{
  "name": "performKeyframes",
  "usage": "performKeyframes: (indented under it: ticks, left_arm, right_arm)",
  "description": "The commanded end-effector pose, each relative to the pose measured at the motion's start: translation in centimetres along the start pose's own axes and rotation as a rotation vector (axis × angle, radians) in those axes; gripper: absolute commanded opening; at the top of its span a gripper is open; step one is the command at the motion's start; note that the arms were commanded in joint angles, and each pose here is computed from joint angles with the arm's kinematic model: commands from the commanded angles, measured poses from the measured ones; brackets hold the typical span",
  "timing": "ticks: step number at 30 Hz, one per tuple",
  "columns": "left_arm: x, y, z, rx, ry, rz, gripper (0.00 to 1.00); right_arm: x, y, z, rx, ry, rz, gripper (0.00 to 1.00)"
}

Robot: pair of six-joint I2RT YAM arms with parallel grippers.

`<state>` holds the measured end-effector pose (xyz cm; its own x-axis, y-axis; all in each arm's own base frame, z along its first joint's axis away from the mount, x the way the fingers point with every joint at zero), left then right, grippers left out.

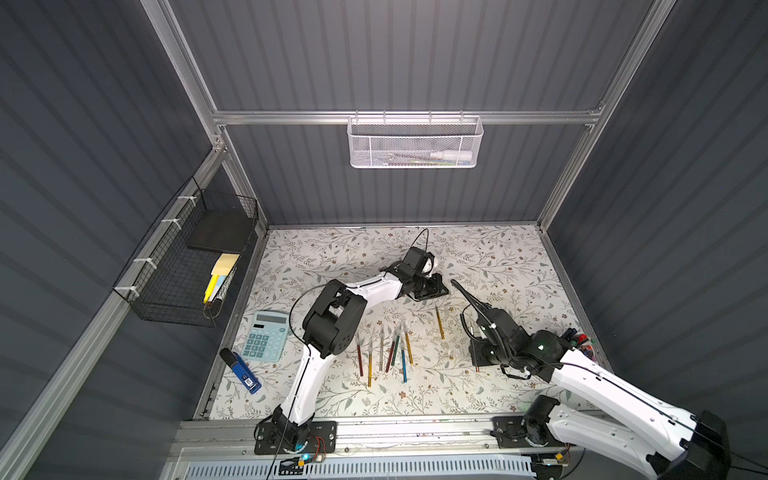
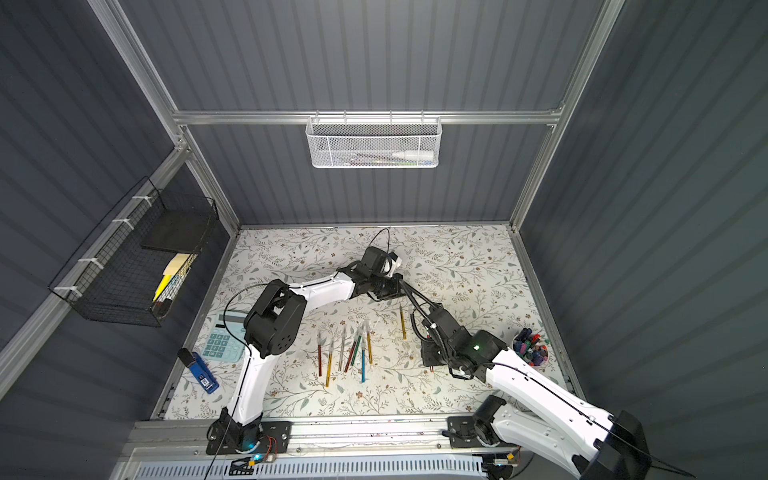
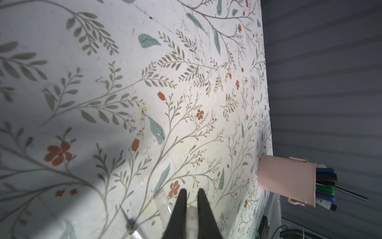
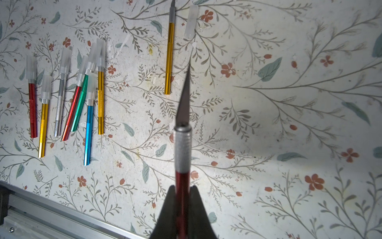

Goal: Remove protective caps from carving knives
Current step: Place the protective sleeve at the center of the board.

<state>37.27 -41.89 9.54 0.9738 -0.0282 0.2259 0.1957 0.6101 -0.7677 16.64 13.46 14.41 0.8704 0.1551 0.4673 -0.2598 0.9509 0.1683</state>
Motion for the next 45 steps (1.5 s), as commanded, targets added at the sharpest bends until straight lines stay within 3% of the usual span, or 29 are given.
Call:
performKeyframes:
  ticks: [1, 8, 28, 37, 45]
  left_arm:
    - [0.0, 0.6, -1.0, 0.029, 0.010, -0.006, 0.00]
    - [0.0, 0.4, -1.8, 0.023, 0.019, -0.006, 0.00]
    - [-3.8, -0.7, -5.2, 0.002, 0.107, -0.004, 0.02]
    - [-3.8, -0.3, -5.9, 0.017, 0.107, -0.006, 0.08]
    - [-3.7, -0.4, -5.9, 0.020, 0.109, -0.012, 0.21]
  right_arm:
    - [-0.3, -0.5, -0.1, -0.023, -0.003, -0.014, 0.00]
    - [-0.3, -0.7, -0.2, -0.033, -0.002, -0.016, 0.00]
    - [-0.5, -1.0, -0.2, -0.054, -0.004, -0.004, 0.00]
    - [-0.5, -1.2, -0.1, -0.058, -0.014, 0.009, 0.00]
    - [-0.5, -1.1, -0.1, -0.057, -0.016, 0.006, 0.00]
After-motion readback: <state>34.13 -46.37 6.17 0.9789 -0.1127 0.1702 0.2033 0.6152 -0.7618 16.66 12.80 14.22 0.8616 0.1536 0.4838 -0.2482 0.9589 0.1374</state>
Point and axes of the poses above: each gripper's point midway between its finger pads, its own z axis back along the fingers, its own y axis along the line the jaws close on, x = y × z, the point moved 4 cm from there along z, back along the fingers, and after that the axes turned 6 degrees about z, right-handed, at the moved point
